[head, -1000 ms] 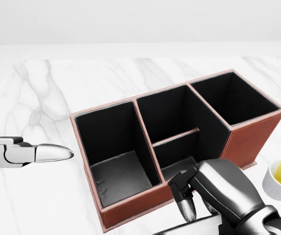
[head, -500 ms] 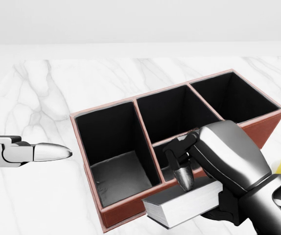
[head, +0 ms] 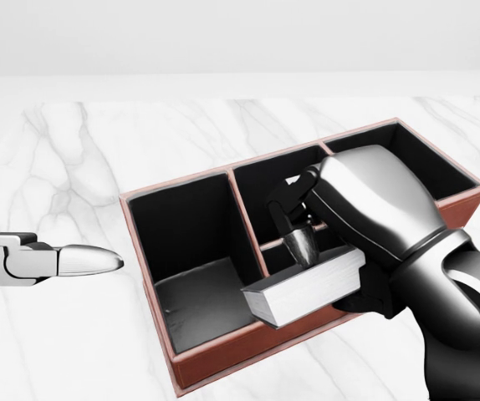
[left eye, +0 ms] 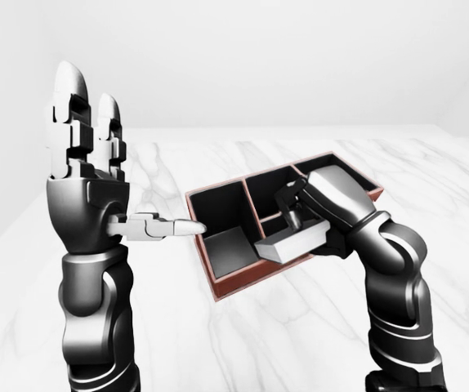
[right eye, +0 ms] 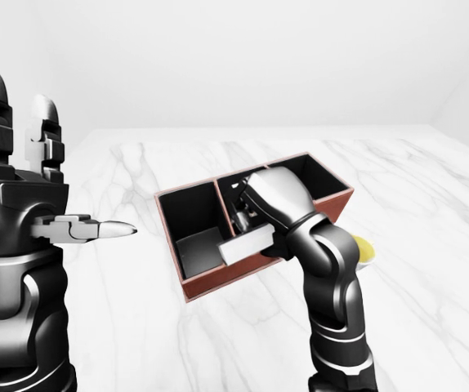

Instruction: Pick up the book and place it in the front compartment of the caddy.

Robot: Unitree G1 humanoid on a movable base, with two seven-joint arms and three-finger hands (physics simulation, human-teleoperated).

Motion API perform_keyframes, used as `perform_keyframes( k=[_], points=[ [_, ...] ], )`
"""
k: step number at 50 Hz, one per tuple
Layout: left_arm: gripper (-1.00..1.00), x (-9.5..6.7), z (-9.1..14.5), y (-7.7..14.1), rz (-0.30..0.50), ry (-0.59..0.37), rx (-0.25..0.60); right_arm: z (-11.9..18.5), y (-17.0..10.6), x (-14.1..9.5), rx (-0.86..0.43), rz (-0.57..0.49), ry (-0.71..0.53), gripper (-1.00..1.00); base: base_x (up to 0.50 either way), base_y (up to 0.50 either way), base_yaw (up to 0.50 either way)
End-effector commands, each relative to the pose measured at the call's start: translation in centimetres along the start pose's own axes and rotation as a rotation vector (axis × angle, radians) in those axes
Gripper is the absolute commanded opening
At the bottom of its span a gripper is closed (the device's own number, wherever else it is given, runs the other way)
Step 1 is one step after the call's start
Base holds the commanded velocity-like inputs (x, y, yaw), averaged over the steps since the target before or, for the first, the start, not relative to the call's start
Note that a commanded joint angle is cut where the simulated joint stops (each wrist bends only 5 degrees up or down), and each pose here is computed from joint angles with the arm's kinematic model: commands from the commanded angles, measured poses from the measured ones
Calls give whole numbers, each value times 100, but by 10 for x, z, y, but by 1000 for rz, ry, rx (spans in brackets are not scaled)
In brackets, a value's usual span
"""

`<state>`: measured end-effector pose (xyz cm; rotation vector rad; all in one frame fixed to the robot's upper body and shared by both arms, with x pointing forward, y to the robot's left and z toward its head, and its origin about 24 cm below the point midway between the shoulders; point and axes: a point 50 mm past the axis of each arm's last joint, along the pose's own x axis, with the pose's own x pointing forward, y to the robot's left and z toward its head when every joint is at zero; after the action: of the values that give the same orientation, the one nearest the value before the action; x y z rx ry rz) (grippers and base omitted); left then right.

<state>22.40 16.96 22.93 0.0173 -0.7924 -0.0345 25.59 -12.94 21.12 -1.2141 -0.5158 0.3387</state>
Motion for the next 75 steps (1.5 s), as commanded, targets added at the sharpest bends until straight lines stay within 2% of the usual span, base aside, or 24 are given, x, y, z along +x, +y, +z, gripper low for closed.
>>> perform_keyframes(
  k=[1, 11, 30, 49, 75],
  points=[
    [100, 0, 1, 1, 3, -4, 0, 0, -11, 18, -32, -14, -11, -100, 0, 0, 0],
    [100, 0, 1, 1, 3, -3, 0, -9, -9, 40, -32, 40, 14, -100, 0, 0, 0],
    [100, 1, 3, 1, -1, -16, 9, -25, -14, 69, -39, 23, 63, -100, 0, 0, 0],
    [100, 1, 3, 1, 0, -15, 14, -36, -20, 93, -54, -4, 107, -100, 0, 0, 0],
    [100, 2, 5, 2, 4, -24, 10, -56, -21, 112, -68, -17, 187, -100, 0, 0, 0]
  ],
)
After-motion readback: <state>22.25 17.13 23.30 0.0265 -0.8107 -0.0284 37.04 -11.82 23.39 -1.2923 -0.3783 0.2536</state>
